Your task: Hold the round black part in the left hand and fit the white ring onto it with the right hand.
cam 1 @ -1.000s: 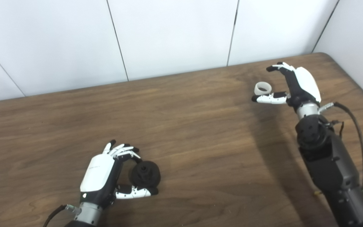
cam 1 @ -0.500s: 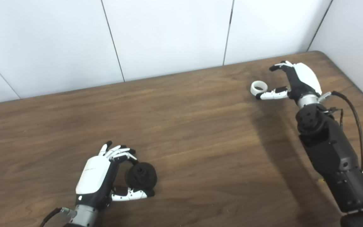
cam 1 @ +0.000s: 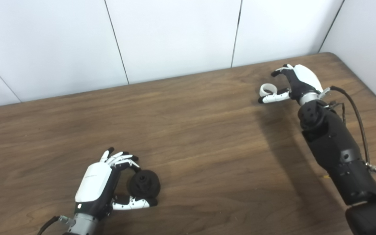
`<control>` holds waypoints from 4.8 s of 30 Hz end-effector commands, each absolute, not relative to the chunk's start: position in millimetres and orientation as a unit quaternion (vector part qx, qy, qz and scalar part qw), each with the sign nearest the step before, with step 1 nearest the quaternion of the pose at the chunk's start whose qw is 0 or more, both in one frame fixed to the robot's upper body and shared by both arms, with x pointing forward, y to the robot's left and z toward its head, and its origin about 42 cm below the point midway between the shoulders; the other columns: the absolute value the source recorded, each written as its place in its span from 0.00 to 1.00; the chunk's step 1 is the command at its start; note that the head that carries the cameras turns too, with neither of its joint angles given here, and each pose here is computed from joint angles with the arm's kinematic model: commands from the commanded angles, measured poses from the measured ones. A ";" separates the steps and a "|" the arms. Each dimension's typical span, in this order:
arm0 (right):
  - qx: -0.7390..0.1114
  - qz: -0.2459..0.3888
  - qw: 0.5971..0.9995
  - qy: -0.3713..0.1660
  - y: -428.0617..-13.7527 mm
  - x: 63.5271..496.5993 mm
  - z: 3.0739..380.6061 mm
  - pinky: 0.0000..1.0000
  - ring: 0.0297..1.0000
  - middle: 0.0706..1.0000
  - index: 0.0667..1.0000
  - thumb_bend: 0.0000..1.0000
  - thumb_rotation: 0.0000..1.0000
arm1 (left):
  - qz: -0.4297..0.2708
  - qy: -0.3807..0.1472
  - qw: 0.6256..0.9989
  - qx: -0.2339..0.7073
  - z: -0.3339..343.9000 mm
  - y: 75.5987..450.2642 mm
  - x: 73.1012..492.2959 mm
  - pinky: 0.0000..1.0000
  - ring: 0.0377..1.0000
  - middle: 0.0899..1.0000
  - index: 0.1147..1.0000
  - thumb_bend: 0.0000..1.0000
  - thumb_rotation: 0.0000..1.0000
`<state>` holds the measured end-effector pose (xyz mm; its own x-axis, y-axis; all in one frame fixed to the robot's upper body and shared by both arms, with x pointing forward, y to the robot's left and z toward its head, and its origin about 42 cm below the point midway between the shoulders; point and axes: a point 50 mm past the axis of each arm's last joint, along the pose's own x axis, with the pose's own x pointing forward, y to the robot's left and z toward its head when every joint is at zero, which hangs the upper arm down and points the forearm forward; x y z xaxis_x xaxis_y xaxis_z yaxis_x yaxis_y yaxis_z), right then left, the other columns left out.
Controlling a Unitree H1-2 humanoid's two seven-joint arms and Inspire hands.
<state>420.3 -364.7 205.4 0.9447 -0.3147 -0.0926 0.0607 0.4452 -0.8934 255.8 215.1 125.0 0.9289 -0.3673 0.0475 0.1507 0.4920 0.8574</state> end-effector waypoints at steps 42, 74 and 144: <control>-0.540 -0.126 0.824 0.117 -375.0 440.5 228.8 1.00 0.98 0.93 0.69 0.80 0.29 | -0.158 -0.104 0.849 0.493 126.6 222.1 253.9 1.00 0.86 0.73 0.42 0.52 0.05; -0.540 -0.131 0.826 0.093 -379.4 439.4 223.4 1.00 0.96 0.87 0.48 0.56 0.15 | -0.157 -0.107 0.848 0.496 125.4 220.8 254.8 1.00 0.85 0.73 0.42 0.52 0.05; -0.550 0.212 0.792 -0.162 -194.3 292.1 256.4 1.00 0.99 0.84 0.45 0.52 0.14 | -0.156 -0.096 0.852 0.490 117.3 154.7 238.3 1.00 0.87 0.74 0.42 0.52 0.06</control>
<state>295.8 -200.0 242.4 0.8776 0.4771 -0.0468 -0.2139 0.3024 -0.9289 245.1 160.5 123.7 0.9411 -0.3340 0.0528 0.1295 0.5001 0.8562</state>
